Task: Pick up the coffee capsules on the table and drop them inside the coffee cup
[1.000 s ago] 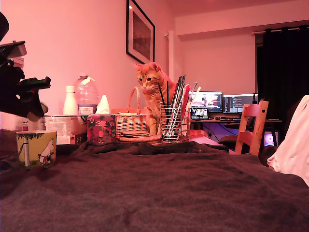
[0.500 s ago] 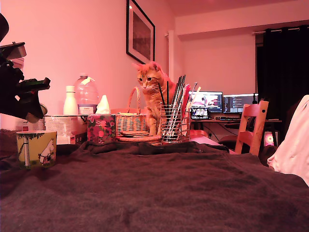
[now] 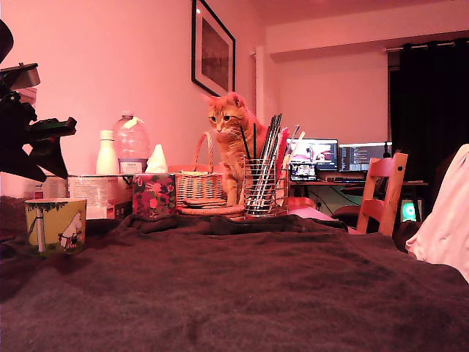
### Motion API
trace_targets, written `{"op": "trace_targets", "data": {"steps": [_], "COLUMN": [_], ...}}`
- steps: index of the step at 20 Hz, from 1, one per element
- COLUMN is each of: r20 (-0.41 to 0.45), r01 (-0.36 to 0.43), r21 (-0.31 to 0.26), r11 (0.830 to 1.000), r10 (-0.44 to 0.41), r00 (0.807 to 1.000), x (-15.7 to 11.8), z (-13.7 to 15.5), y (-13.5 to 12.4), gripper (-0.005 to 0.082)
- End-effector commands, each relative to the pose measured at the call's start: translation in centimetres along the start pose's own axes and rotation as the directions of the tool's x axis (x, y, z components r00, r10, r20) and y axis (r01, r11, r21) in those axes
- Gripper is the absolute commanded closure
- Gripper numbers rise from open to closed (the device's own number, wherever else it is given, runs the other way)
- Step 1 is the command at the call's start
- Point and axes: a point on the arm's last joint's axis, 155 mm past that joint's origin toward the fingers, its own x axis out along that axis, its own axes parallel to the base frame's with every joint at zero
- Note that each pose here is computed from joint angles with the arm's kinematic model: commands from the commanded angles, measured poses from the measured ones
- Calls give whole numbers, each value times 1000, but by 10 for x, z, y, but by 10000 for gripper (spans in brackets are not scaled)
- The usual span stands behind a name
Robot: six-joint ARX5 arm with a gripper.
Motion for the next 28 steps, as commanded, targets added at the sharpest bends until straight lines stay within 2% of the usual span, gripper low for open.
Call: {"op": "trace_targets", "data": {"steps": [1, 2, 6, 9, 14, 18, 21, 25, 28], "r20": [16, 33, 101, 129, 161, 171, 196, 247, 275], "r01": [14, 22, 33, 70, 105, 104, 112, 117, 124], "r21": [-2, 3, 21, 32, 47, 49, 17, 13, -10], "r11": [1000, 1000, 999, 997, 993, 993, 994, 993, 992], "r10": [-14, -22, -35, -74, -111, -111, -113, -116, -116], "r00": [1000, 999, 994, 989, 981, 979, 974, 962, 954], "x": [2, -1, -21, -40, -66, -77, -80, -88, -96], "z": [6, 12, 36, 47, 53, 35, 17, -9, -30], "y": [-1, -3, -11, -22, -33, -35, -35, -36, -36], "gripper": [742, 794, 788, 788, 788, 788, 788, 788, 788]}}
